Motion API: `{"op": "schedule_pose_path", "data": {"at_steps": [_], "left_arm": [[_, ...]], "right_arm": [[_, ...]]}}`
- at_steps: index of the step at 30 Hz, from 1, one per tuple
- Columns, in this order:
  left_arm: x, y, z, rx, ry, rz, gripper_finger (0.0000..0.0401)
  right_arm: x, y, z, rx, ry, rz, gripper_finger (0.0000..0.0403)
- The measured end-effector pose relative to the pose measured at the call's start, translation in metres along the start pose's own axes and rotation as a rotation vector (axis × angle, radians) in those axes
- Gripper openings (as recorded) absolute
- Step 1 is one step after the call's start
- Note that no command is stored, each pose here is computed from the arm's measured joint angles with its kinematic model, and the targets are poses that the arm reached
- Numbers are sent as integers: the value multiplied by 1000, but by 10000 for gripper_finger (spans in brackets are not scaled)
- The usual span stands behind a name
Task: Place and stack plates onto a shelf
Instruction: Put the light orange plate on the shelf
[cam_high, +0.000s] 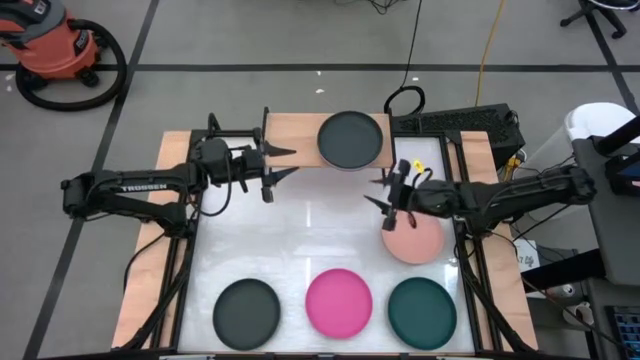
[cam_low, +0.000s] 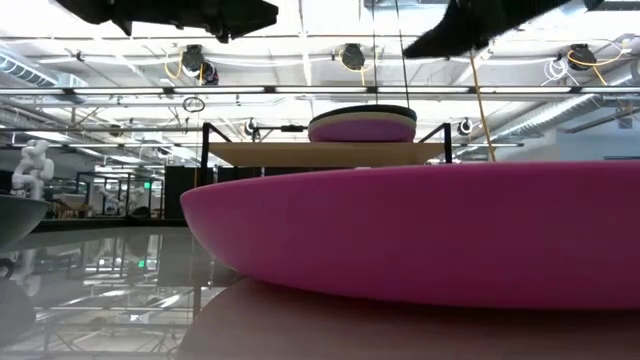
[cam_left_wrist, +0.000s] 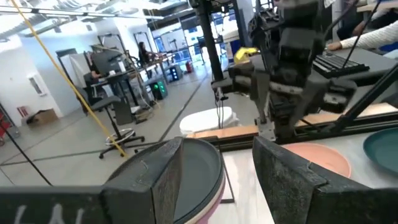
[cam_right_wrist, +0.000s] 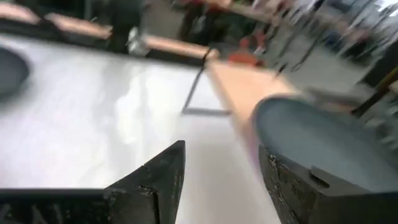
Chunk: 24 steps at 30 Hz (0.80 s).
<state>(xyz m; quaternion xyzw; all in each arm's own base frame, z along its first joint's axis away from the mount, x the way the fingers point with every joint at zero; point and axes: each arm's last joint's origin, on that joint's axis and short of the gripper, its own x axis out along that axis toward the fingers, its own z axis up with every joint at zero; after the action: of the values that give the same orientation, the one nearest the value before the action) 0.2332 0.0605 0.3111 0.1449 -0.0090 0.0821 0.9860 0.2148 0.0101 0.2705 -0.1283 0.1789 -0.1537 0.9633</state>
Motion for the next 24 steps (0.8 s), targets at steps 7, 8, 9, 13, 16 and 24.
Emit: {"op": "schedule_pose_path", "data": {"at_steps": [7, 8, 9, 13, 16, 24], "left_arm": [[0, -1, -2, -8, 24, -7, 200], [0, -1, -2, -9, 25, -7, 200], [0, -1, -2, -9, 25, -7, 200], [0, -1, -3, -9, 31, -9, 200], [0, -1, -3, -9, 31, -9, 200], [0, -1, -3, -11, 33, -9, 200]], "right_arm": [[10, 10, -25, 156, 228, 44, 187], [11, 12, -29, 166, 270, 49, 187], [11, 13, -33, 175, 307, 65, 187], [14, 18, -45, 237, 425, 101, 187], [17, 23, -50, 296, 487, 139, 187], [20, 37, -61, 310, 593, 181, 187]]}}
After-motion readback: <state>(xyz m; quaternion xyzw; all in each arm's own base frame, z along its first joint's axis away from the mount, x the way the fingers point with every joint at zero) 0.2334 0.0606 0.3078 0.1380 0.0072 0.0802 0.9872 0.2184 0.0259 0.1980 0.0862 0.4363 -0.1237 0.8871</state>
